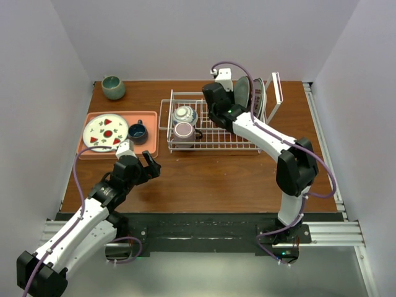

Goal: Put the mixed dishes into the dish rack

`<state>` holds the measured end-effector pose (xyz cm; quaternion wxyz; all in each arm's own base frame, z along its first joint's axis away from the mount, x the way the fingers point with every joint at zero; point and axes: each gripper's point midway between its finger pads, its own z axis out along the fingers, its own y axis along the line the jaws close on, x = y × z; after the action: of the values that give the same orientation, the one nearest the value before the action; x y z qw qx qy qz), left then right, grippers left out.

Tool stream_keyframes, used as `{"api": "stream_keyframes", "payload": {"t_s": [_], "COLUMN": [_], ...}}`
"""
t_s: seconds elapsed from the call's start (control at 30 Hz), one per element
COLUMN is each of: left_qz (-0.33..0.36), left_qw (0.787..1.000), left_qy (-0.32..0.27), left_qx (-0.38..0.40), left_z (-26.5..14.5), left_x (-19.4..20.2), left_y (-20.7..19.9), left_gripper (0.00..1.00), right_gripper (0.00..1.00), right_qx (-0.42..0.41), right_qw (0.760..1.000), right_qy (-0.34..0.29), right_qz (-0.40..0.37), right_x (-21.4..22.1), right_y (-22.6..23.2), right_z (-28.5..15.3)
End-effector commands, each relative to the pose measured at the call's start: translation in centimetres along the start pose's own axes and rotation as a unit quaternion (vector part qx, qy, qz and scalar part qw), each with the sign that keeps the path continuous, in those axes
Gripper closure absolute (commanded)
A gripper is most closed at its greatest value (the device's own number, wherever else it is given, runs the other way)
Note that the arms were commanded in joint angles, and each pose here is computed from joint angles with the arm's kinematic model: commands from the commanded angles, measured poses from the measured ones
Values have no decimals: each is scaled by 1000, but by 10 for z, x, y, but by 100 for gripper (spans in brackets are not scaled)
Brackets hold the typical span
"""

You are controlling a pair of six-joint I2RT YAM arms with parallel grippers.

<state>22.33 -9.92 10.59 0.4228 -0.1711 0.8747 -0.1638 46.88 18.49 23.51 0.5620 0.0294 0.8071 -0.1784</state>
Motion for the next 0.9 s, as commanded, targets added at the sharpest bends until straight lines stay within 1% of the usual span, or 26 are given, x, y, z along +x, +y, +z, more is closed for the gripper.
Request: {"api": "stream_keyframes", "payload": {"t_s": [0.0, 0.13, 0.23, 0.33, 0.37, 0.43, 0.47, 0.53, 0.6, 0.63, 0.8, 0.87], "left_qz": [2, 3, 4, 4, 2, 2, 1, 1, 0, 0, -1, -1], "left_qw": [1000, 1000, 1000, 1000, 1000, 1000, 1000, 1000, 1000, 1000, 1000, 1000], "left_qy": [-19, -20, -19, -18, -18, -19, -19, -19, -19, -19, -20, -20], "left_qx": [3, 3, 2, 1, 1, 2, 2, 1, 2, 2, 1, 2], "left_z": [-3, -3, -3, -3, -3, -3, -3, -3, -3, -3, -3, -3], "left_x": [-13, -14, -13, -13, -13, -13, -13, -13, -13, -13, -13, -13], "left_y": [-6, -6, -5, -5, -5, -6, -5, -5, -5, -5, -4, -5], "left_gripper": [0, 0, 0, 0, 0, 0, 0, 0, 0, 0, 0, 0], "right_gripper": [100, 95, 89, 80, 74, 68, 62, 55, 52, 48, 46, 43], "right_qx": [3, 8, 10, 18, 20, 21, 22, 22, 22, 21, 19, 19], "right_qw": [999, 1000, 999, 999, 999, 999, 999, 999, 999, 999, 999, 999], "right_qy": [-11, -5, -4, -9, -8, -8, -8, -7, -7, -8, -11, -15], "right_qz": [33, 30, 30, 36, 36, 39, 38, 39, 38, 40, 44, 49], "right_x": [-12, -7, -7, -10, -10, -11, -11, -11, -11, -13, -19, -24], "right_y": [6, 6, 3, -3, -5, -8, -8, -10, -12, -12, -17, -21], "right_z": [5, 8, 8, 6, 6, 5, 4, 4, 3, 2, -1, -4]}}
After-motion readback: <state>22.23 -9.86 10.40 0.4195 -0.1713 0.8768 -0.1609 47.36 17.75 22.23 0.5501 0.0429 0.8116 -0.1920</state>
